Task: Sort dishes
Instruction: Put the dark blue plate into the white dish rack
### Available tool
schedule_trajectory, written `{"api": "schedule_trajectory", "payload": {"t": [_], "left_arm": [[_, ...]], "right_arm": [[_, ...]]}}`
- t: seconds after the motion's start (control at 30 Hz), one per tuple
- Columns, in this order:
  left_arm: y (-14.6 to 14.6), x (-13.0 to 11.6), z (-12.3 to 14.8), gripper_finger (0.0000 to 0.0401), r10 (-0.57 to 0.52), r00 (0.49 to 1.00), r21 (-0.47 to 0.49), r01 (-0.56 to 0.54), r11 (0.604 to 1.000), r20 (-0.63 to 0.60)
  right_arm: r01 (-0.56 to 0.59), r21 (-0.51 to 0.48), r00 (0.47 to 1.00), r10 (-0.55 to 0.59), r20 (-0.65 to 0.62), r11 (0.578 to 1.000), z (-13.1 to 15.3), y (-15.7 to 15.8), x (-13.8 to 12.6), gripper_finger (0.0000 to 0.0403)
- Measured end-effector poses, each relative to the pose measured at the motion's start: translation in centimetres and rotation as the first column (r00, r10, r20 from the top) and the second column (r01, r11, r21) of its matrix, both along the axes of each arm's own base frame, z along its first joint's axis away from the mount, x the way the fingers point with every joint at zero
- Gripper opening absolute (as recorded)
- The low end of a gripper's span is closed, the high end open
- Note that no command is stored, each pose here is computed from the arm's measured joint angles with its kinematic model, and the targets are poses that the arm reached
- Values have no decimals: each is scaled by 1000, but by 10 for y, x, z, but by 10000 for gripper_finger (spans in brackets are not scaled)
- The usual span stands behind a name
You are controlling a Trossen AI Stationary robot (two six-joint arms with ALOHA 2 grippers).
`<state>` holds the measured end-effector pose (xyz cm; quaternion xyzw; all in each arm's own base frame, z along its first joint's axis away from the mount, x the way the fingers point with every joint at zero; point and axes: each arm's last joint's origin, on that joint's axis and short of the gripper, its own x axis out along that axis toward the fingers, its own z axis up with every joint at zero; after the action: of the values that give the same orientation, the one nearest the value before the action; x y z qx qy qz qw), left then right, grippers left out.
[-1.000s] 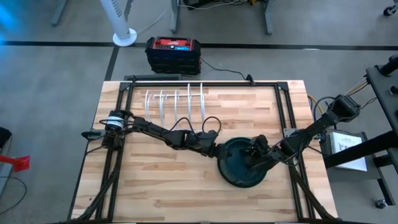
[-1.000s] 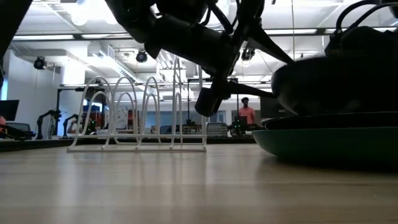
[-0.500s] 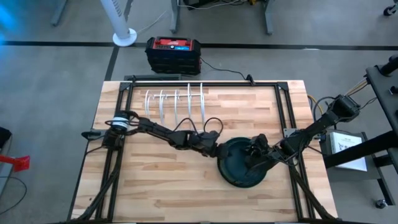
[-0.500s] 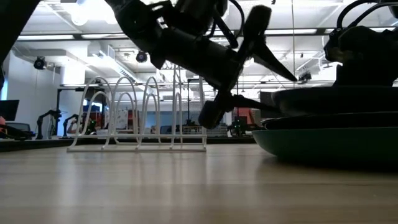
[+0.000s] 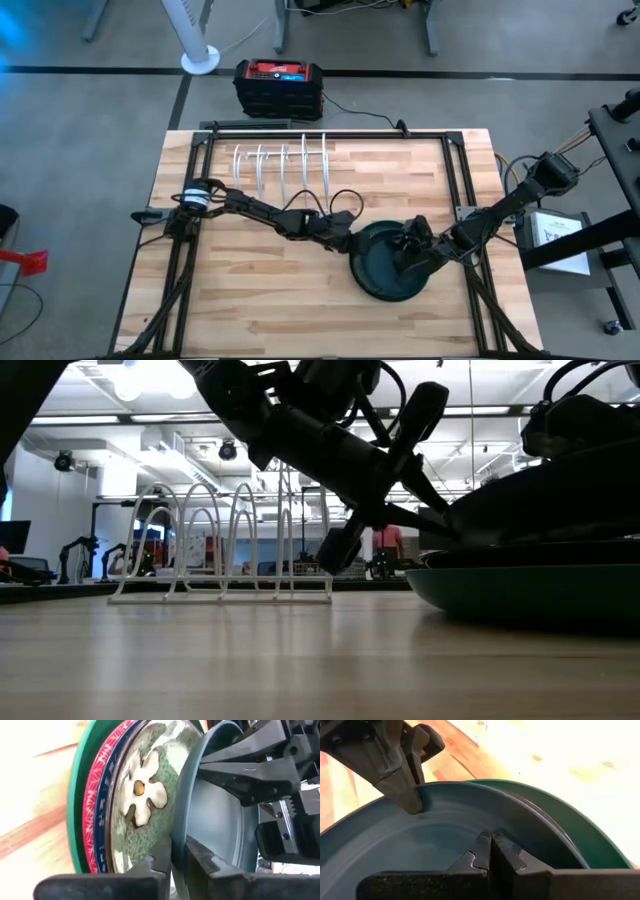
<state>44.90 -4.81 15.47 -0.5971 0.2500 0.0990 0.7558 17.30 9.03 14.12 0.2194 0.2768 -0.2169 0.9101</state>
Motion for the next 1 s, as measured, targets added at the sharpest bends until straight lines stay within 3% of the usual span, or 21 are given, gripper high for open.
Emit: {"api": "schedule_trajectory", "payload": {"t": [0.27,0.47,0.6,0.77,1.0], "left_arm": [[-6,-6,22,5,10,999,58,-12,998,32],[-11,-26,59,3,50,999,218,-49,975,2],[-9,-47,88,2,138,990,357,-122,926,-19],[-5,-69,115,2,225,974,496,-186,848,-18],[-2,-97,143,1,316,949,600,-243,762,-17]], "right_arm": [[-41,16,998,40,44,999,15,3,1,0],[-113,19,986,110,128,993,41,4,-3,0],[-137,-45,966,143,217,990,66,0,-8,0],[-74,-151,946,117,301,986,88,-10,-18,0],[-78,-159,921,132,367,984,103,-16,-28,0]]}}
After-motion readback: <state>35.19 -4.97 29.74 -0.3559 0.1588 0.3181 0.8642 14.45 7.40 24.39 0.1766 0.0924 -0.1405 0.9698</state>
